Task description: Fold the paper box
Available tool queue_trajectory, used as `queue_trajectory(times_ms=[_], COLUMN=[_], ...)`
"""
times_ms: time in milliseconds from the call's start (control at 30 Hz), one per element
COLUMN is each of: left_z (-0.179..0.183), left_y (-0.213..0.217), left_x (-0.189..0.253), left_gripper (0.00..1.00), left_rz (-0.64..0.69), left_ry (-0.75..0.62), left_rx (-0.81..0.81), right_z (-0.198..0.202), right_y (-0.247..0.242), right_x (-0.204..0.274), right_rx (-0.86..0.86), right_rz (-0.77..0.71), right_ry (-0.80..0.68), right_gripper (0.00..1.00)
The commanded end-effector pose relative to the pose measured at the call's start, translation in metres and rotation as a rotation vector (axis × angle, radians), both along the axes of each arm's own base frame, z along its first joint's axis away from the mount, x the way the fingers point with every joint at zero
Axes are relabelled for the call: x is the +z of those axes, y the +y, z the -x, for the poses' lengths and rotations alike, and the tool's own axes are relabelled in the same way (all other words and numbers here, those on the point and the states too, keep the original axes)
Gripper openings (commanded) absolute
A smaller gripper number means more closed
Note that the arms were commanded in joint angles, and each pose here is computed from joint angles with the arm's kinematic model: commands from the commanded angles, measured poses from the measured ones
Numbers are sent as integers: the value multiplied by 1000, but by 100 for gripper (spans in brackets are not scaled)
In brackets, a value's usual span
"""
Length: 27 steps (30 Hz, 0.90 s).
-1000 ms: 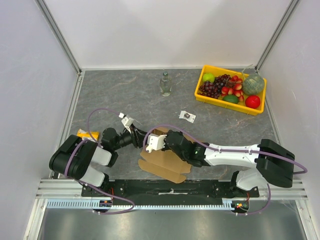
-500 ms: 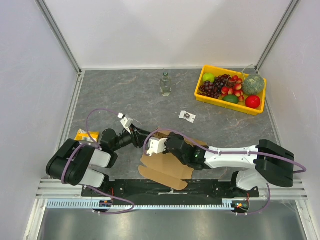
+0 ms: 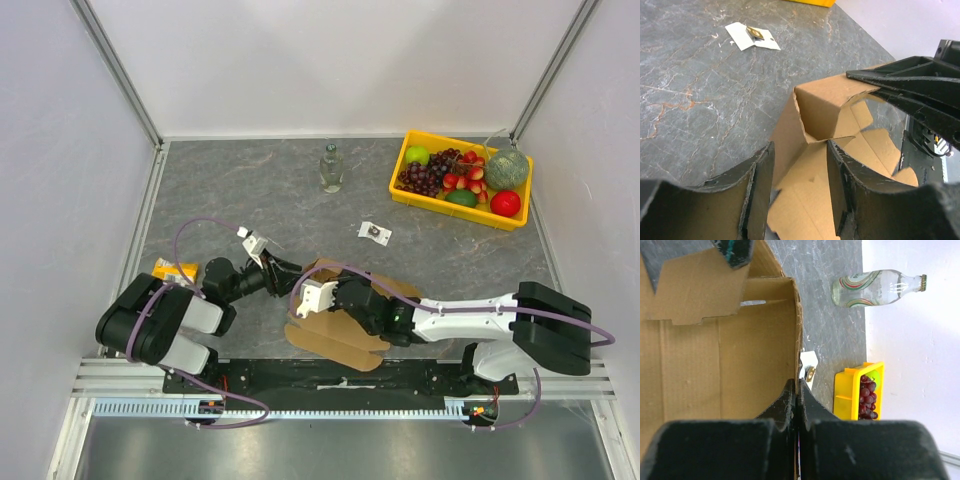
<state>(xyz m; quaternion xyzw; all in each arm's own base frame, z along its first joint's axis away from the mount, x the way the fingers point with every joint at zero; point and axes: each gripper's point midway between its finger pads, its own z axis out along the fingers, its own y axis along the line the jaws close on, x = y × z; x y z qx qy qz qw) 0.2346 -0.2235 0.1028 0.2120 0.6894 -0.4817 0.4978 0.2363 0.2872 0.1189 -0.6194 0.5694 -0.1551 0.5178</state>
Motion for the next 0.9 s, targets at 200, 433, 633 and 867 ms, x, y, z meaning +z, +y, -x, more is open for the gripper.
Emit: queue_trajectory(times_ms=[200,433,633,867], left_z=[-5,-4,-2,1], left_y=[-4,-7,-7,-5], left_x=[5,8,8,13], left_gripper=[53,54,54,54], left_rz=[1,16,23,32], left_ry=[-68,-76,-80,-96], left_rx=[-25,-34,-40,-36], right_z=[-3,-5,-6,-8], right_y=[4,4,2,3], right_x=[35,29,23,14], right_rx=[-16,-27,-45,-57], right_rz=[-108,-88,-77,-73], right_ry=[-131,-140,-139,-126], right_gripper=[0,0,0,0])
